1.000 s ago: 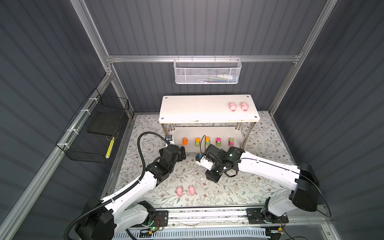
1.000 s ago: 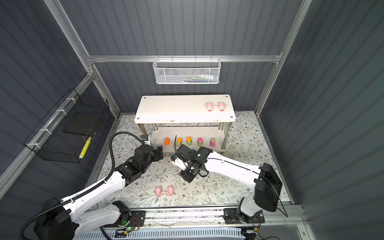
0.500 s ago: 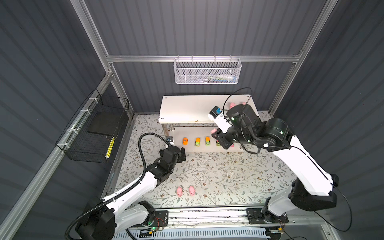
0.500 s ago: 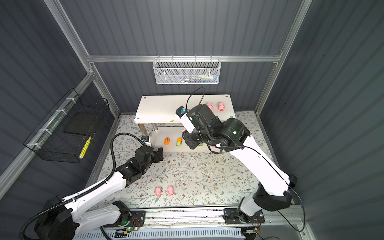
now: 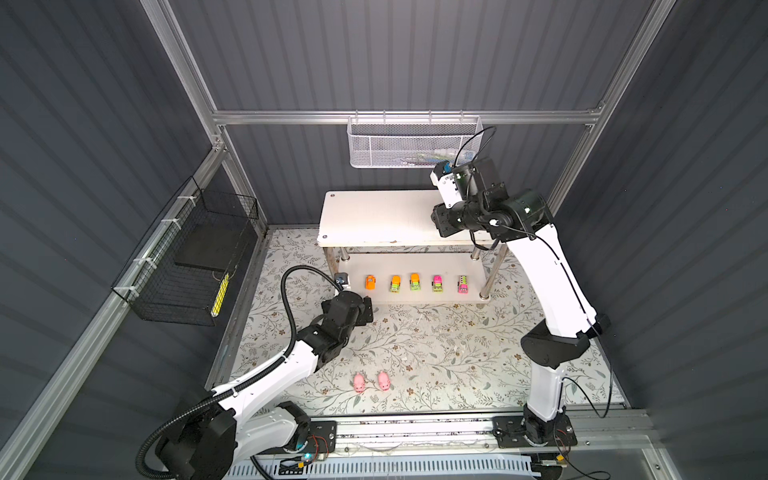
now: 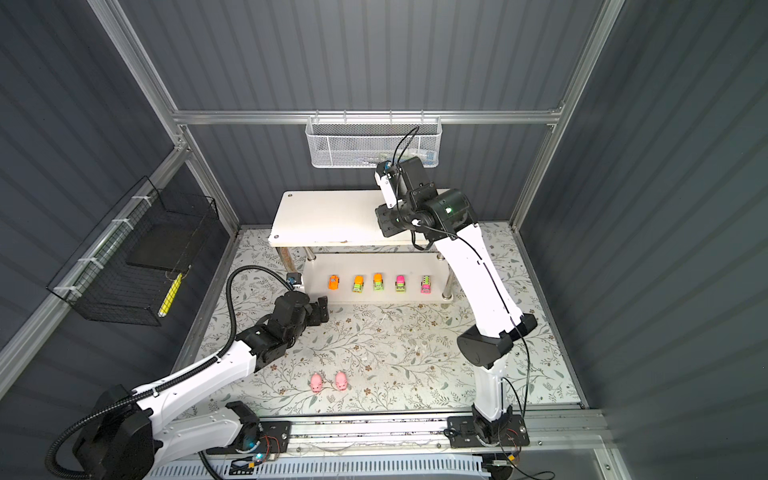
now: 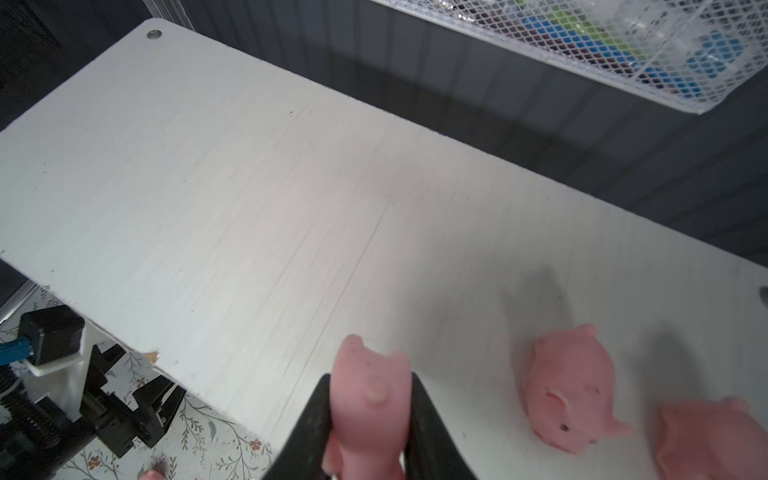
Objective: Place and organize the plastic toys onto the shelf
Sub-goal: 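Carry the pig with the right gripper up onto the top shelf and release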
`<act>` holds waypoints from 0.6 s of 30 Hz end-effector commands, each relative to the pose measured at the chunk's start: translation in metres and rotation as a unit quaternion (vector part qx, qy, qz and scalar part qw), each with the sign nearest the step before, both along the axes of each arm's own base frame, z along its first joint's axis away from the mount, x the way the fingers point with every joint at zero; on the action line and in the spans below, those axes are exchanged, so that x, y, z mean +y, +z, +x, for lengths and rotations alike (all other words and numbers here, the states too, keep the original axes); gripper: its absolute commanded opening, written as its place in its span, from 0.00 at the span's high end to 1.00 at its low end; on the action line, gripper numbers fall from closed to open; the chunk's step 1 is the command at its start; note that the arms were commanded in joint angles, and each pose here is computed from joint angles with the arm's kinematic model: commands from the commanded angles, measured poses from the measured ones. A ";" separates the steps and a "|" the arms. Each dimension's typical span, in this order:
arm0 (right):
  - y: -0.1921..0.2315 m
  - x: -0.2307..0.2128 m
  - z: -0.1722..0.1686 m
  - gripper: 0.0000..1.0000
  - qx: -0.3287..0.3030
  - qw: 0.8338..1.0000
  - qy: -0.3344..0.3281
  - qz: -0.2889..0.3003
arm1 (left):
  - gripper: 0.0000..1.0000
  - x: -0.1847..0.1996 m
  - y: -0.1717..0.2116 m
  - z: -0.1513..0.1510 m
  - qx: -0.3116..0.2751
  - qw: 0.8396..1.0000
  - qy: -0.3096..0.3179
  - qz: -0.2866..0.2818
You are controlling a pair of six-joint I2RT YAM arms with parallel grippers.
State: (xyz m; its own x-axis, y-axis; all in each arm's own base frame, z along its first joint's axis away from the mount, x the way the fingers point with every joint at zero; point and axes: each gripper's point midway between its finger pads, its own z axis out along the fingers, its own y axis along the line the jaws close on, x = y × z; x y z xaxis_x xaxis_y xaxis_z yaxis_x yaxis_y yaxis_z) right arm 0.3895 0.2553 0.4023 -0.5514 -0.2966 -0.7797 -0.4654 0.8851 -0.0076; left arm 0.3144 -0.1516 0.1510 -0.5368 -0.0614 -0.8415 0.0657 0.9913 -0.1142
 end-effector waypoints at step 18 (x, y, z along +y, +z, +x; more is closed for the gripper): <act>-0.019 0.012 0.024 0.70 0.017 1.000 -0.005 0.017 | 0.09 -0.009 -0.019 0.005 0.024 1.000 -0.014 0.005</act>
